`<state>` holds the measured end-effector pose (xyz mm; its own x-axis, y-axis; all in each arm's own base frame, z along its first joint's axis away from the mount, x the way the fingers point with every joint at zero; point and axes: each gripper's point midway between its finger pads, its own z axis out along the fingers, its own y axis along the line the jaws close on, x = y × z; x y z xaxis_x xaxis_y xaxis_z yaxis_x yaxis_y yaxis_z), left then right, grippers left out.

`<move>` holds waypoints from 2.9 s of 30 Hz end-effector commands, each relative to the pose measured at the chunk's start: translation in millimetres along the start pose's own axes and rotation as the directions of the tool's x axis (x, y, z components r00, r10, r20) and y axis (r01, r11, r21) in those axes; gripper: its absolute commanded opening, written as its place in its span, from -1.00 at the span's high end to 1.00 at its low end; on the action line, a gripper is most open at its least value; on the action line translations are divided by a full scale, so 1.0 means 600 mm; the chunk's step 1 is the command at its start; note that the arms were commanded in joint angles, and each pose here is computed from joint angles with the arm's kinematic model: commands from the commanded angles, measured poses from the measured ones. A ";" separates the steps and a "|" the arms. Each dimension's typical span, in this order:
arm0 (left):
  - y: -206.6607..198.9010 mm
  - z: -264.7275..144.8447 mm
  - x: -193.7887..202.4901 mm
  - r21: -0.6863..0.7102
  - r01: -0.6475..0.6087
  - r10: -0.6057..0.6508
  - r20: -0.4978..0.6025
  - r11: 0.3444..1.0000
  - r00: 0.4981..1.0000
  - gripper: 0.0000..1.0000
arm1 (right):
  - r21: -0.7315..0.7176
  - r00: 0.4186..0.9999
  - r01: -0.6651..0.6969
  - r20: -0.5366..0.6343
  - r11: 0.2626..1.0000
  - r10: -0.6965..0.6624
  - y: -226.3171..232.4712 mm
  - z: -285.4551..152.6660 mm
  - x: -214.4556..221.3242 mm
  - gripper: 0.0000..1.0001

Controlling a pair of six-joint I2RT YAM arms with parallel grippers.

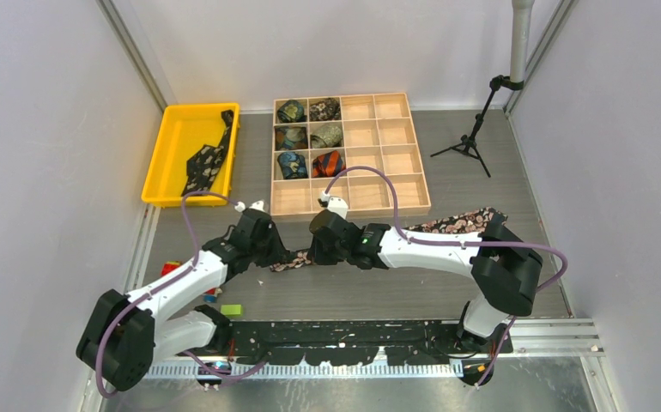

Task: Roll the ties
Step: Roll the tie at the center of the board.

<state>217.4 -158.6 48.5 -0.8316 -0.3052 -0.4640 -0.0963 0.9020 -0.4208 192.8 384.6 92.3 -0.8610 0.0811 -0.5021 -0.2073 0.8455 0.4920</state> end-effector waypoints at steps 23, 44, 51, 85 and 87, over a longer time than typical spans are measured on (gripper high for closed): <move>0.022 -0.091 -0.047 -0.047 -0.043 0.050 0.165 0.998 0.985 0.40 | -0.040 1.000 0.022 0.004 0.999 -0.021 0.101 0.013 -0.067 0.33; -0.039 0.001 -0.009 0.135 -0.053 0.050 0.020 0.989 0.999 0.83 | -0.046 0.997 -0.058 -0.062 0.997 0.055 0.063 0.023 -0.104 0.18; -0.029 0.010 -0.002 0.116 -0.079 0.079 0.006 0.990 0.997 1.00 | -0.113 0.987 -0.069 -0.155 0.991 0.051 0.082 0.045 -0.073 0.16; -0.062 -0.032 0.000 0.256 -0.155 0.151 0.035 0.954 0.988 1.00 | -0.197 0.922 -0.099 -0.387 0.975 0.015 0.065 0.137 0.016 0.42; -0.067 -0.045 -0.007 0.257 -0.156 0.150 0.045 0.954 0.988 1.00 | -0.198 0.923 -0.100 -0.385 0.975 0.016 0.065 0.138 0.015 0.42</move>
<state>202.0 -167.4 49.3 -0.8414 -0.1669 -0.5139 0.1063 0.8814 -0.4603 209.4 438.7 26.8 -0.9862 -0.1096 -0.1239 -0.1624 0.7848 0.5982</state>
